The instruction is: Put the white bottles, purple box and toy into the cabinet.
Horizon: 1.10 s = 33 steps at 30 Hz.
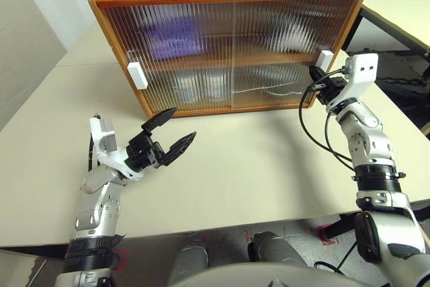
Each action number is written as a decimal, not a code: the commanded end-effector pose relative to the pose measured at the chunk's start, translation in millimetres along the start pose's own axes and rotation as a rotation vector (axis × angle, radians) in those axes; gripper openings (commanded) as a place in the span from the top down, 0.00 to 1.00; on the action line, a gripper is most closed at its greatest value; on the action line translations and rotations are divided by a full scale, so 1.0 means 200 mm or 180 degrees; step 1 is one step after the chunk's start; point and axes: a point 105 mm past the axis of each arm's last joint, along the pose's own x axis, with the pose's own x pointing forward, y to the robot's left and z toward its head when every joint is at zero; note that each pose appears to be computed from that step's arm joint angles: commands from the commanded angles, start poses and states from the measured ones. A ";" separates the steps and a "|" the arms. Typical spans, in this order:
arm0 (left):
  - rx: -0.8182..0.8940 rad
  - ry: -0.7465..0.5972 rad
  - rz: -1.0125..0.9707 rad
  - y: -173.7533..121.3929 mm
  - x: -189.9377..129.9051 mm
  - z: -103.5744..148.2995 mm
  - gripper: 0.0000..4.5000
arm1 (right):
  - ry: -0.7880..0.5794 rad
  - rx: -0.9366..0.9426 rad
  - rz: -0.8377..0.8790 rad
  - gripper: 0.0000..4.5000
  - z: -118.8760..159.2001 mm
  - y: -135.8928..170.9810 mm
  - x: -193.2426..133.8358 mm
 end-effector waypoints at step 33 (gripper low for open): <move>0.0711 0.1427 0.3019 0.60 -0.72 -0.12 0.00 | 0.0180 0.0086 -0.0109 0.01 -0.22 -0.49 -0.55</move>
